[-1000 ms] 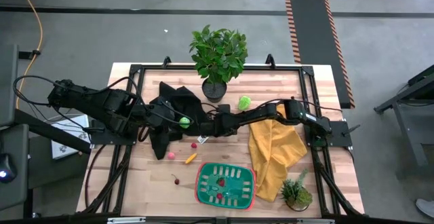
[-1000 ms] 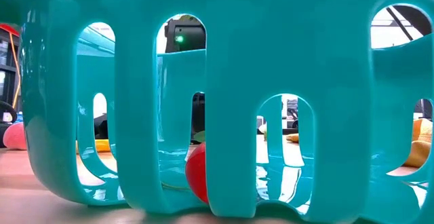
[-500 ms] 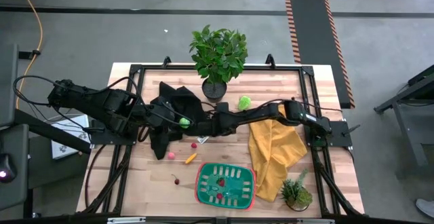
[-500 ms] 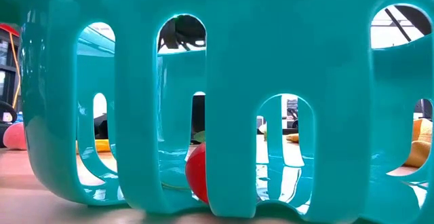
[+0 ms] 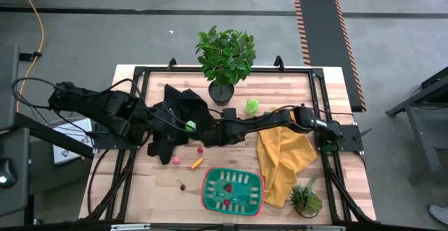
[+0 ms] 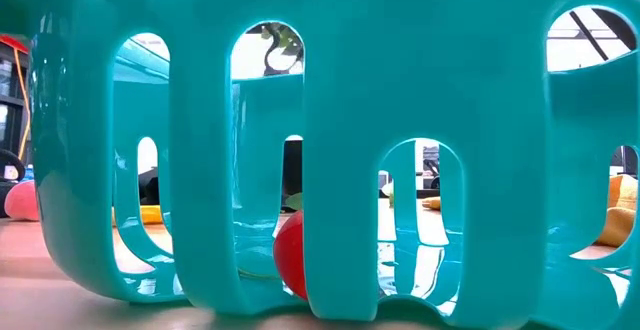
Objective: Pick and placing Produce into tupperware
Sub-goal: Put the blueberry into the blue bin
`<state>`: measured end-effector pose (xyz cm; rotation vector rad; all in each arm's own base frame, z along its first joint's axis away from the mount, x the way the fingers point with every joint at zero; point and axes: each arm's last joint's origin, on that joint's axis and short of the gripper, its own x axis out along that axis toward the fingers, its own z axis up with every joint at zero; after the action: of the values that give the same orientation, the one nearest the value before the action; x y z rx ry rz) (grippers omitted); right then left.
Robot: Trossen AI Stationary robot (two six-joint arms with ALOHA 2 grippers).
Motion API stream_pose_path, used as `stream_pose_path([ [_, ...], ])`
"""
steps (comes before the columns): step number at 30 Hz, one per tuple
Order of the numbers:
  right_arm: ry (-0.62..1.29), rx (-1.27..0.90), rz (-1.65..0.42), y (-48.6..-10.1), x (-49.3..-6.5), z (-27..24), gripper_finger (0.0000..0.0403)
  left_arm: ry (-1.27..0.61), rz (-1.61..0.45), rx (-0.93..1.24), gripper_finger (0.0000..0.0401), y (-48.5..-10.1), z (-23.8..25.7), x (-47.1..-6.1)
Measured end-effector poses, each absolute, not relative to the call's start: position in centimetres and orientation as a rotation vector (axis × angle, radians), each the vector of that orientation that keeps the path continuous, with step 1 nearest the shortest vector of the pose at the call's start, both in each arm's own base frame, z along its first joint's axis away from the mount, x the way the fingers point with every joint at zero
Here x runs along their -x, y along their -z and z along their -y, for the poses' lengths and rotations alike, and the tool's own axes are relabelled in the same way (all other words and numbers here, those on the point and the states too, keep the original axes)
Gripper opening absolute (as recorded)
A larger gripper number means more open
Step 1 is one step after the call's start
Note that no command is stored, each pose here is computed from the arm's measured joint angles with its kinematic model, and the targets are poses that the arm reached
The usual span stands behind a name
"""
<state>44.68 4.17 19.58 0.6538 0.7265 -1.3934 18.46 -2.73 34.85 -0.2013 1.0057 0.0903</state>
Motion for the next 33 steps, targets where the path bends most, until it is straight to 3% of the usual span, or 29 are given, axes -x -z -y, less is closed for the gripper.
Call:
stream_pose_path([
  [21,1.218,-0.728,-0.713,-26.9,-44.0,-10.0,0.0048,-0.03,-0.844,0.245,0.0111,-37.3,2.1,-14.1],
  [33,1.064,-0.785,-0.781,-28.5,-42.4,-14.4,0.0048,-0.041,-0.813,0.232,0.0111,-37.7,1.9,-13.3],
])
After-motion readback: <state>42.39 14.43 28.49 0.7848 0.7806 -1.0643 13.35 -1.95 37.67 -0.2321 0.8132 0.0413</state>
